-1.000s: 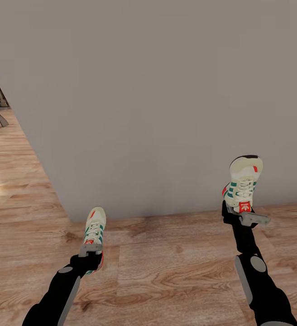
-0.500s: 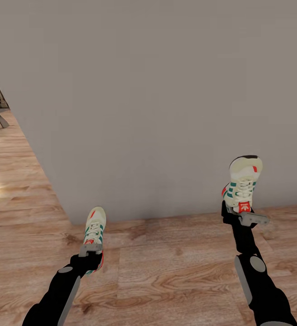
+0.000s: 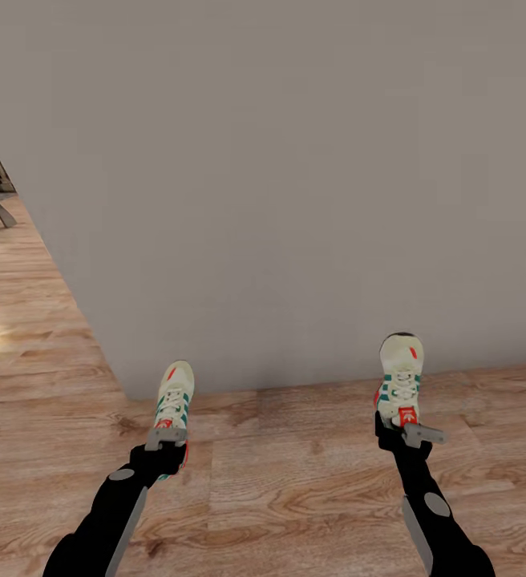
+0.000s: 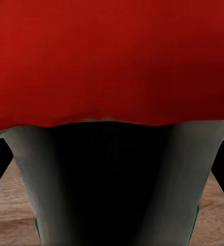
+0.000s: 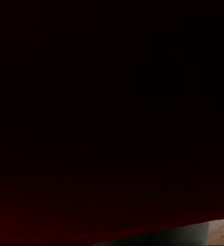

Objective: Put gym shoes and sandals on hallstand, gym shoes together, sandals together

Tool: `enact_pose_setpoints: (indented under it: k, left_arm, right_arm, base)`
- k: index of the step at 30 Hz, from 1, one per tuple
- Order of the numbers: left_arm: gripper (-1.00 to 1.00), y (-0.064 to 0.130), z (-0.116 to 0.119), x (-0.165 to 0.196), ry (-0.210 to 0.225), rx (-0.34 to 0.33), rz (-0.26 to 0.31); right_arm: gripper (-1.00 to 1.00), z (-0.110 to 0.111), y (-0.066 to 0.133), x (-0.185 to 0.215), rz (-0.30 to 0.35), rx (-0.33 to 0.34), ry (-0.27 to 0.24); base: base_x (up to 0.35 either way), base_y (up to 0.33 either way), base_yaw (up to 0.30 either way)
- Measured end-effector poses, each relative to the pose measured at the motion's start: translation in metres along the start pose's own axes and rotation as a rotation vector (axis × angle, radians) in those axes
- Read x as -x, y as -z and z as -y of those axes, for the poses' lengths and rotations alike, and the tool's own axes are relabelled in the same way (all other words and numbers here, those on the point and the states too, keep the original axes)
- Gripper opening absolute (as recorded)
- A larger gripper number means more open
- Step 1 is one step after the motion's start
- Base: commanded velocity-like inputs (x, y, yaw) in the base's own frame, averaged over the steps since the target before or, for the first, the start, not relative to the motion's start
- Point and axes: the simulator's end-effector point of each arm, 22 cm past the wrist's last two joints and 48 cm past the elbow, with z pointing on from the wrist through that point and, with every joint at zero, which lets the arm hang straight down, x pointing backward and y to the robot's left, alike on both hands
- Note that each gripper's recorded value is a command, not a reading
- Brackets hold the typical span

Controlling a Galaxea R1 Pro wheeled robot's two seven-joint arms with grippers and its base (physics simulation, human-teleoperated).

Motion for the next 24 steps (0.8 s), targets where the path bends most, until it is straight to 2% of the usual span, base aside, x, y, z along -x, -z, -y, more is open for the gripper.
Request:
enact_pose_setpoints:
  k: [7, 12, 13, 14, 17, 24]
  left_arm:
    - [-1.0, 0.001, 0.008, 0.003, -0.008, -0.019, 0.006]
    - [-1.0, 0.001, 0.014, 0.004, -0.017, -0.029, 0.009]
    - [-1.0, 0.002, 0.031, 0.004, -0.042, -0.06, 0.01]
    - [-1.0, 0.003, 0.04, 0.004, -0.066, -0.074, 0.011]
    - [-1.0, 0.004, 0.051, 0.003, -0.095, -0.086, 0.013]
    - [-1.0, 0.003, 0.052, 0.003, -0.094, -0.088, 0.011]
  right_arm:
    - [-1.0, -0.008, 0.001, -0.004, -0.009, 0.011, 0.004]
    - [-1.0, -0.041, 0.003, -0.005, -0.01, 0.083, 0.035]
    - [-1.0, -0.048, 0.004, -0.005, -0.01, 0.098, 0.04]
    - [-1.0, -0.048, 0.004, -0.005, -0.01, 0.098, 0.037]
    - [-1.0, -0.049, 0.004, -0.005, -0.011, 0.102, 0.039]
    - [-1.0, -0.05, 0.004, -0.005, -0.01, 0.107, 0.042]
  base:
    - [0.0, 0.0, 0.0]
    - [0.0, 0.0, 0.0]
    - [0.0, 0.0, 0.0]
    - [0.0, 0.0, 0.0]
    - [0.0, 0.0, 0.0]
    - [0.0, 0.0, 0.0]
